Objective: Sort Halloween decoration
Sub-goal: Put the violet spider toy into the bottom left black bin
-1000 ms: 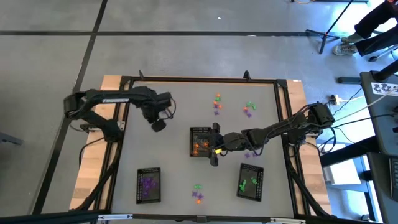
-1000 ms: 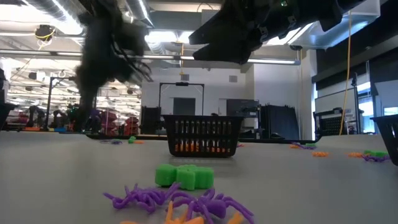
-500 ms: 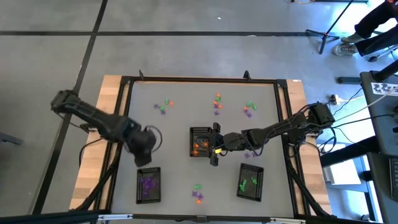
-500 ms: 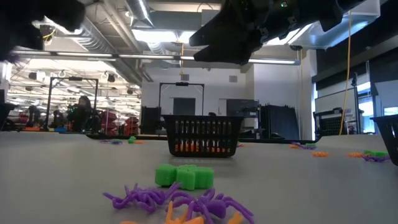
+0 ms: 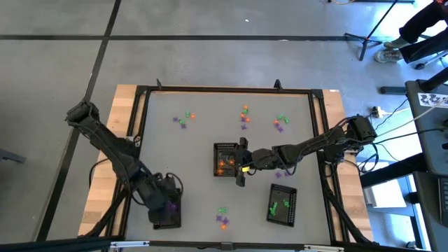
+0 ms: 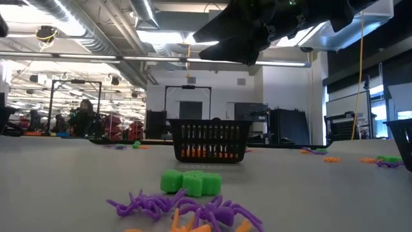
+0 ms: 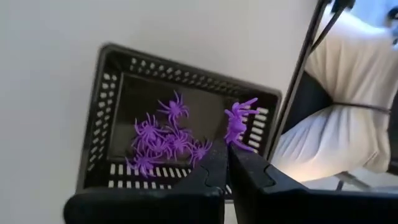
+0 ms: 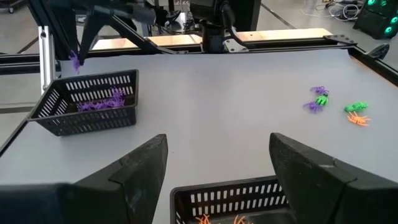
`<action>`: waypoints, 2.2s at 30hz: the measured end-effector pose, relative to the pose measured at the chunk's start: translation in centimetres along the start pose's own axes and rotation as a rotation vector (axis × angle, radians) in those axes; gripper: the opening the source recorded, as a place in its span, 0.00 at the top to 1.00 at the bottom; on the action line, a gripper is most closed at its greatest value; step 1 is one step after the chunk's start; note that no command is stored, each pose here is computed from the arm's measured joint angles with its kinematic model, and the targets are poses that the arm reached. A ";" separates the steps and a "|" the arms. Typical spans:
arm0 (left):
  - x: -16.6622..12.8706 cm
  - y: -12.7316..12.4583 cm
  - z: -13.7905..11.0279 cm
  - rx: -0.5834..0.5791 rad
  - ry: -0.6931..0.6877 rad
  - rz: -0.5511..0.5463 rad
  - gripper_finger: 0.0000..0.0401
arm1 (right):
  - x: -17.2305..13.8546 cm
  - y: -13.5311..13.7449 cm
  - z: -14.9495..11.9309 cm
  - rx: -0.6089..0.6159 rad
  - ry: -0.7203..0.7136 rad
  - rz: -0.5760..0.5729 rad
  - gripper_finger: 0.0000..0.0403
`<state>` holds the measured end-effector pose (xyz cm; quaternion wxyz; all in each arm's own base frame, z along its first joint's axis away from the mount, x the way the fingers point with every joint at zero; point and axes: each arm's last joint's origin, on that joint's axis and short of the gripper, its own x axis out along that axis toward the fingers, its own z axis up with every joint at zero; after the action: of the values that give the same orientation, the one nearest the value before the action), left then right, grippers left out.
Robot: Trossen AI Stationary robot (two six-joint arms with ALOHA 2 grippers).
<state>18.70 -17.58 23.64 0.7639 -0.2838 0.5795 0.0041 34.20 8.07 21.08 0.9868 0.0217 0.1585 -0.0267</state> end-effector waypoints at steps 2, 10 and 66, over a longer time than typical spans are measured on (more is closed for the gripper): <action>0.6 -0.1 -0.2 0.005 0.017 0.016 1.00 | 0.0 0.0 0.0 0.001 -0.002 0.000 0.30; 3.6 -0.2 -0.9 0.042 0.189 0.067 0.86 | 0.0 0.0 0.0 0.001 -0.002 0.000 0.30; -3.0 33.7 11.9 -0.563 -0.206 0.587 0.65 | 0.1 -0.6 1.5 -0.057 -0.148 -0.026 0.30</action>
<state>16.90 16.88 13.80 0.6770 -0.3023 0.5325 0.4084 34.73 7.37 22.50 0.9956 -0.0103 0.0861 -0.0367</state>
